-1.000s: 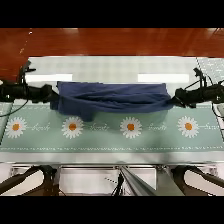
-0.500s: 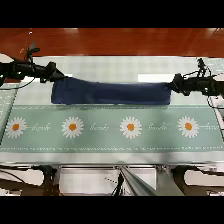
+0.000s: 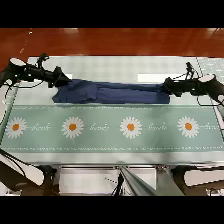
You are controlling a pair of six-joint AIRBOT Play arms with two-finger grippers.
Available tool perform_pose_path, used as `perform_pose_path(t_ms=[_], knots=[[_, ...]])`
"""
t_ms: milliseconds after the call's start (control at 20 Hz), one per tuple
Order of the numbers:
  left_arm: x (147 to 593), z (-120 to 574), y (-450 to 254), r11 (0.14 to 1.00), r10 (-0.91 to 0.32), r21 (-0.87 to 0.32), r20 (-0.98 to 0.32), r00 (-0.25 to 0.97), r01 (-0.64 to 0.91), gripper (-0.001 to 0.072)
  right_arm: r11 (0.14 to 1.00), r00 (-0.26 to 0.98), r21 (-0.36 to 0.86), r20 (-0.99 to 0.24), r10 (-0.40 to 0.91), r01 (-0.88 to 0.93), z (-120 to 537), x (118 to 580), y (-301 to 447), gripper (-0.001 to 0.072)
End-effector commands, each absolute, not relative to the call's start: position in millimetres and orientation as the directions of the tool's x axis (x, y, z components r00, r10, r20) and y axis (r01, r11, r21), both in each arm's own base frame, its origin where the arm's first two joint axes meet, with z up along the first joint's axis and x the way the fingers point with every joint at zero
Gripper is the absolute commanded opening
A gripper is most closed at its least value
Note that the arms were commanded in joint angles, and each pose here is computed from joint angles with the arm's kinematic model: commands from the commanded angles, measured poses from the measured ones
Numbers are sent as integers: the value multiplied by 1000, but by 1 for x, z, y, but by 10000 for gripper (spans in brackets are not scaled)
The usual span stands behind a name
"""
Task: Fold the shirts.
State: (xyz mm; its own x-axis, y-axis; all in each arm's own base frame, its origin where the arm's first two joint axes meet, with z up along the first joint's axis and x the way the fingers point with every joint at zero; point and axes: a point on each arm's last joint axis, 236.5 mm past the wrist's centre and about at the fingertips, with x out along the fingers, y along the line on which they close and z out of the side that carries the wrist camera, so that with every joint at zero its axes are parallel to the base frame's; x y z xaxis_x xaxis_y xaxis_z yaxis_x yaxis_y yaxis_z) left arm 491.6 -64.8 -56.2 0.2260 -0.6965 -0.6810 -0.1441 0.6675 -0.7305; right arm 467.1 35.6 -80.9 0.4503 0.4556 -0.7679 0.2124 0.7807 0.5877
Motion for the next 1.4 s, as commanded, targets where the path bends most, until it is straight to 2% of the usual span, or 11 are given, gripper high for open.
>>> perform_pose_path(t_ms=[0,150,250,350,500,550,900,1050,1100,1200,1350], knots=[[480,-57,-45,638,-712,-738,-674,195,-218,286,826,443,528,-800,405,198,-86,465,22,21],[471,-37,-23,623,-724,-750,-660,198,-222,286,864,433,462,-833,344,202,-76,451,-18,193],[470,-22,-13,625,-716,-751,-660,227,-211,285,869,444,422,-851,282,257,-65,441,-52,223],[471,-7,-11,639,-707,-749,-661,253,-174,285,847,484,438,-836,259,302,-47,439,-72,457],[470,11,-18,652,-702,-746,-661,266,-133,285,838,457,451,-842,286,306,-45,428,-71,502],[470,15,-23,657,-702,-745,-661,266,-116,284,827,426,472,-845,324,306,-52,423,-61,596],[465,32,-68,672,-721,-741,-656,223,-7,284,564,421,754,-657,626,338,-88,453,27,597],[468,32,-83,673,-724,-740,-654,220,16,284,553,458,748,-663,592,368,-109,474,50,581],[468,34,-87,669,-728,-743,-650,218,23,284,545,487,752,-657,575,371,-109,484,58,488],[468,37,-95,658,-740,-753,-638,213,31,283,522,534,775,-627,567,357,-98,497,69,37],[468,43,-106,629,-765,-776,-609,211,41,243,566,553,780,-606,572,268,-64,497,71,19]])
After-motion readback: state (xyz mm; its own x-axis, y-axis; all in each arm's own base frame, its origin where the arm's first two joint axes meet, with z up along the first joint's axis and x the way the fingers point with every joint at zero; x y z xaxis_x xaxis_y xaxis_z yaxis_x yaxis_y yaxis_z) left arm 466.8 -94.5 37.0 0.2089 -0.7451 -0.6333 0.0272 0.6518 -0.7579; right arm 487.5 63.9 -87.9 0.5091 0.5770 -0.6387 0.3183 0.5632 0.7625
